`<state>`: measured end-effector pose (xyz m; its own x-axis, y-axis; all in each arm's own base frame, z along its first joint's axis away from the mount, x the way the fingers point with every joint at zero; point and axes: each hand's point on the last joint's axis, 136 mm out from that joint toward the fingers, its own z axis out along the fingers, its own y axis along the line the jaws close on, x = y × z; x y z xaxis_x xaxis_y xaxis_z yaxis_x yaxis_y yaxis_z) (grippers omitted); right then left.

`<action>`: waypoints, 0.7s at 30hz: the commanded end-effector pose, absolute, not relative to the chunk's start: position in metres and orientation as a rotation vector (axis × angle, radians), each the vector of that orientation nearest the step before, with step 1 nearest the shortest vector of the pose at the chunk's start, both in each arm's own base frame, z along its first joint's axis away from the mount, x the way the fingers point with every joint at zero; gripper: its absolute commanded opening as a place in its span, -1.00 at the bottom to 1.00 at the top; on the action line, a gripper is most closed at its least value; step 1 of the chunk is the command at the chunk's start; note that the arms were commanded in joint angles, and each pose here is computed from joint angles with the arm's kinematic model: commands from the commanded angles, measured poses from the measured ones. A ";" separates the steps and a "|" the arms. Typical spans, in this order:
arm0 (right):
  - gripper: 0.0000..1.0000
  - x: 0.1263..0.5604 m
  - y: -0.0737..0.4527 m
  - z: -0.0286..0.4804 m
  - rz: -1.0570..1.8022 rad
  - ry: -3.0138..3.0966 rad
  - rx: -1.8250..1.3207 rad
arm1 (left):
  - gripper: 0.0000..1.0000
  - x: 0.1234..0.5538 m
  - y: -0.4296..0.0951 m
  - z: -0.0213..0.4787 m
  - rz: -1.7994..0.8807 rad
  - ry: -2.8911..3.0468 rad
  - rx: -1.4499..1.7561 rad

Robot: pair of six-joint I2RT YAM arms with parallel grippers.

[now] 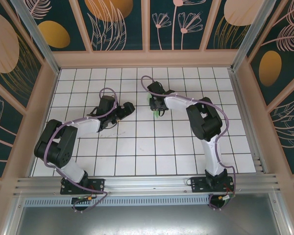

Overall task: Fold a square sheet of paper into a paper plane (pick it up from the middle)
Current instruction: Move the paper plane to the top-center of the table.

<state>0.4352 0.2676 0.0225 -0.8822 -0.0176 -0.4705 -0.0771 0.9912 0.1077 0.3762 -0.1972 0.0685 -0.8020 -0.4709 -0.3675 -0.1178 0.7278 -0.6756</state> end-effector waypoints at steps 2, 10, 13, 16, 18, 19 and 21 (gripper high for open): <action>-0.34 0.436 0.268 0.025 0.153 2.660 -0.059 | 0.97 0.377 -0.191 0.073 -0.854 2.393 -0.430; 0.14 0.445 0.268 0.127 0.279 2.461 0.037 | 0.97 0.399 -0.174 0.111 -0.703 2.312 -0.402; 0.32 0.443 0.257 0.170 0.320 2.356 0.100 | 0.97 0.410 -0.158 0.138 -0.590 2.241 -0.399; 0.43 0.441 0.231 0.208 0.297 2.242 0.181 | 0.97 0.419 -0.137 0.166 -0.447 2.157 -0.400; 0.47 0.439 0.205 0.230 0.257 2.162 0.244 | 0.97 0.422 -0.121 0.182 -0.343 2.098 -0.404; 0.50 0.437 0.189 0.239 0.222 2.119 0.283 | 0.97 0.421 -0.111 0.191 -0.286 2.065 -0.407; 0.71 0.426 0.166 0.257 0.175 2.035 0.328 | 0.98 0.418 -0.090 0.204 -0.172 1.995 -0.427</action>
